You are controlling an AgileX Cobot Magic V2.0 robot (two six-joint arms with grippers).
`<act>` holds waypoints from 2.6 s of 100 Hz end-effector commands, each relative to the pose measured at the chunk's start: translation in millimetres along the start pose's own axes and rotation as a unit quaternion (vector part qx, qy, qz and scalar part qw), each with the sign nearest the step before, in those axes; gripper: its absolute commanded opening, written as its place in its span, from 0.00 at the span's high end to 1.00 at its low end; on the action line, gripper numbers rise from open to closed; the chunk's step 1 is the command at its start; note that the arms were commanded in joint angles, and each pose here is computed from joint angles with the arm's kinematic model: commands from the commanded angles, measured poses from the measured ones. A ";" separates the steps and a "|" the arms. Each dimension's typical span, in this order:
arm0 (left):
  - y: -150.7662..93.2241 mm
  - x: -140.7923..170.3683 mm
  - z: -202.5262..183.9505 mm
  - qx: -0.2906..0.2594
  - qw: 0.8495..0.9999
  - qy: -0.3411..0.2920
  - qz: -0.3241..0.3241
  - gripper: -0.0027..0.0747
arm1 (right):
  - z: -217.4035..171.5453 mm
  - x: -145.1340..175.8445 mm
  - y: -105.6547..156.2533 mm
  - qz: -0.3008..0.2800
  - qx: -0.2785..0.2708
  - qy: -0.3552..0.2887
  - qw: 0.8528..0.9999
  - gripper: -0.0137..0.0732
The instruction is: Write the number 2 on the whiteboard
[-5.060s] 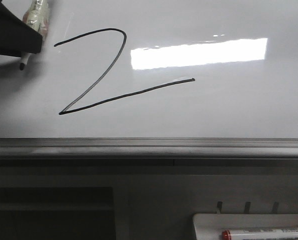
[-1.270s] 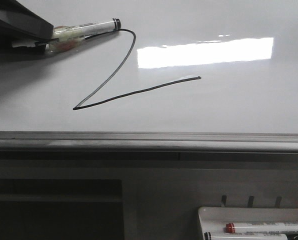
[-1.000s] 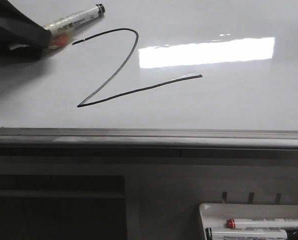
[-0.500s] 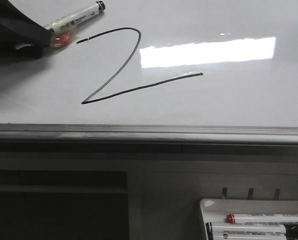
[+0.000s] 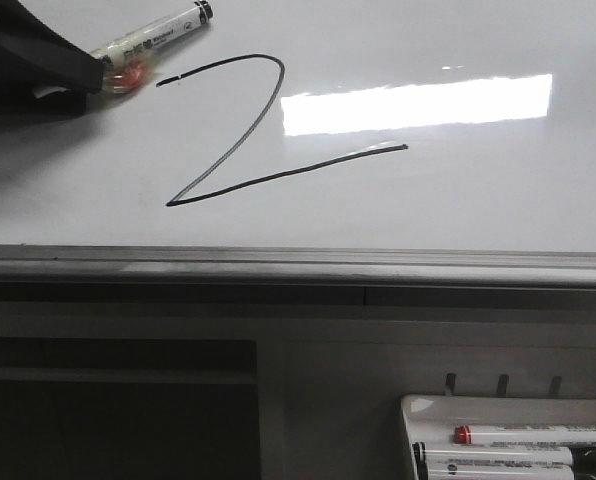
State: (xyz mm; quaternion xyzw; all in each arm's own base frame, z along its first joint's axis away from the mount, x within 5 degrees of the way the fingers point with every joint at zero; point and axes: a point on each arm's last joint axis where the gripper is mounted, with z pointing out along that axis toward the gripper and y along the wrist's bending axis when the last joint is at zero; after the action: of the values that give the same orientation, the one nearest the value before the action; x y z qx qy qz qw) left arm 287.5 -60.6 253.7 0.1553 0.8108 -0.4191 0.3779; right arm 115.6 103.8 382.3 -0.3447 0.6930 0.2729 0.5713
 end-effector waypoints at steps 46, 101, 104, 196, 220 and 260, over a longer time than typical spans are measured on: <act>12.4 -9.1 -2.2 -0.064 0.997 -0.031 -0.013 0.55 | -5.3 -12.5 -2.7 0.010 0.020 -0.037 0.999 0.92; 10.5 -7.4 -1.9 -0.053 0.998 -0.022 -0.006 0.46 | -5.3 -12.5 -2.7 0.010 0.020 -0.037 0.999 0.92; 9.1 -7.5 -2.1 -0.048 0.999 -0.021 -0.005 0.46 | -5.3 -12.5 -2.7 0.010 0.020 -0.037 0.999 0.92; -125.2 -67.6 -85.1 0.013 0.961 -0.148 0.232 0.78 | -8.9 -14.8 -2.8 -0.028 0.030 -0.048 0.998 0.92; -174.9 -44.3 -130.9 -0.078 0.927 -0.172 0.325 0.96 | -31.3 -12.6 -0.2 -0.065 0.075 -0.090 0.991 0.92; -183.9 47.2 -162.7 -0.201 0.883 -0.247 0.344 0.96 | -76.8 64.0 -0.4 -0.077 0.224 -0.179 0.955 0.92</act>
State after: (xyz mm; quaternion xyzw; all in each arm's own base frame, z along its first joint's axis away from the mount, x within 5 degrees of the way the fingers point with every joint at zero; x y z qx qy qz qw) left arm 87.0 -48.4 383.4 0.2838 0.6762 -0.1135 0.6703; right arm 65.8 45.2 339.4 -0.2483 0.6134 0.1523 0.7341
